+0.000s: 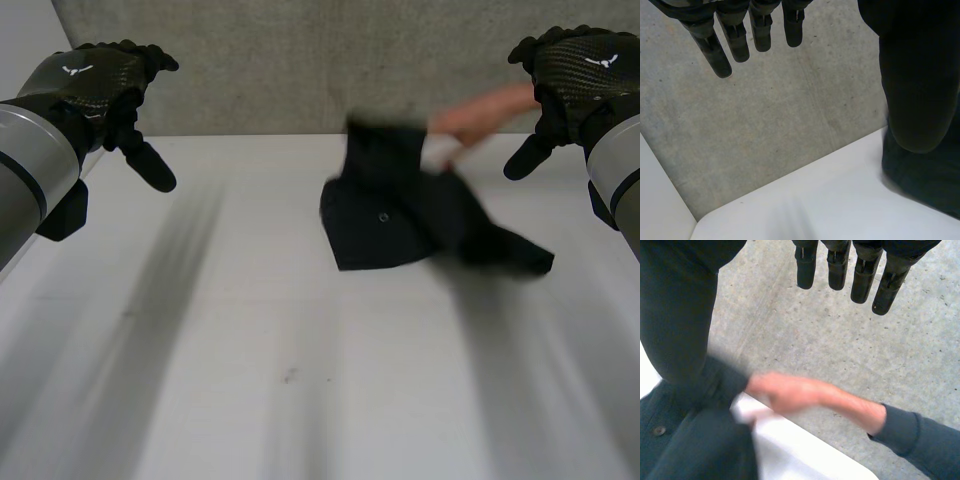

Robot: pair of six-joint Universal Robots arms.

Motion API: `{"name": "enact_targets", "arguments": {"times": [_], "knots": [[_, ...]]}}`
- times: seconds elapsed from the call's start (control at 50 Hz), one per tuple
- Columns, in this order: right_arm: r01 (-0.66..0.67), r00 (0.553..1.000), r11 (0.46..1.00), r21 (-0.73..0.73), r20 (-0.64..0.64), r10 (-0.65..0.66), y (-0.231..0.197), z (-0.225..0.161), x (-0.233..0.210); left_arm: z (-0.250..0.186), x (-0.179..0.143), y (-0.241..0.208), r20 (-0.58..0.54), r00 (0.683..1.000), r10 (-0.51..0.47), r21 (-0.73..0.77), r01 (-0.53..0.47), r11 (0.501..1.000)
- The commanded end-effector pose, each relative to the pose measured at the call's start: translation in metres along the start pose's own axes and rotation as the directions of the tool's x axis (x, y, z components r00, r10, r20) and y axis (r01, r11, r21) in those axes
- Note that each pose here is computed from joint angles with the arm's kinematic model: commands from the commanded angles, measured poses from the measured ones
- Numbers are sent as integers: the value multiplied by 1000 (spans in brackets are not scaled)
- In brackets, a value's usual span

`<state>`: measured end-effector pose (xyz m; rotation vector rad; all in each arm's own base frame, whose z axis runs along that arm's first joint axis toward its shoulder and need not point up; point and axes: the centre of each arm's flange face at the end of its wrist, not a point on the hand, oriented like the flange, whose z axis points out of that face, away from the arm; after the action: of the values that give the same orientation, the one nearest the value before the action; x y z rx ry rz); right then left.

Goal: Fold the shorts.

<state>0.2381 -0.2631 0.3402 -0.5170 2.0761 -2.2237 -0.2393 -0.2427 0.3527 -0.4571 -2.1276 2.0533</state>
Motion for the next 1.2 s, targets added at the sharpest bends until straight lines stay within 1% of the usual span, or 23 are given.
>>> {"name": "enact_targets", "arguments": {"times": [0.02, 0.26, 0.32, 0.38, 0.52, 0.58, 0.62, 0.64, 0.76, 0.84, 0.9, 1.04, 1.12, 1.2], "knots": [[1, 1000, 1000, -2, 3, -1, 1, 0, -1, 1, 1, 1, -2, 1000, 0, -1, 0, 1000], [2, 1000, 1000, -12, 8, -2, 5, 2, -2, 4, 1, 5, -3, 1000, 3, -15, -3, 1000], [6, 1000, 1000, -15, 29, -5, 7, 3, -5, 6, 2, 8, -4, 1000, 4, -25, -4, 1000], [27, 997, 999, -46, 68, -24, 19, 9, -10, 7, 2, 12, -5, 1000, 5, -35, -5, 999], [52, 983, 987, -151, 182, -24, 64, 30, -29, 14, 4, 21, -5, 1000, 12, -31, -12, 999], [51, 969, 975, -216, 246, 4, 101, 53, -46, 18, 5, 27, -6, 1000, 13, -38, -13, 999], [53, 965, 971, -233, 261, 10, 114, 62, -51, 19, 6, 30, -7, 1000, 13, -45, -14, 999], [54, 962, 967, -248, 274, 16, 129, 72, -56, 20, 6, 32, -7, 1000, 14, -51, -14, 999], [42, 962, 968, -248, 273, 29, 187, 110, -73, 24, 7, 37, -11, 1000, 15, -68, -16, 998], [48, 965, 970, -238, 263, 17, 205, 121, -77, 26, 7, 38, -11, 1000, 15, -69, -16, 997], [47, 969, 974, -223, 246, 9, 208, 128, -76, 26, 7, 39, -11, 1000, 15, -69, -16, 997], [44, 970, 979, -200, 244, 6, 199, 131, -76, 27, 6, 35, -7, 1000, 14, -59, -15, 998], [44, 968, 982, -183, 252, 4, 186, 129, -76, 26, 5, 32, -4, 1000, 13, -50, -14, 999], [39, 965, 984, -172, 262, 7, 160, 123, -72, 26, 4, 31, 0, 1000, 13, -46, -13, 999]]}}
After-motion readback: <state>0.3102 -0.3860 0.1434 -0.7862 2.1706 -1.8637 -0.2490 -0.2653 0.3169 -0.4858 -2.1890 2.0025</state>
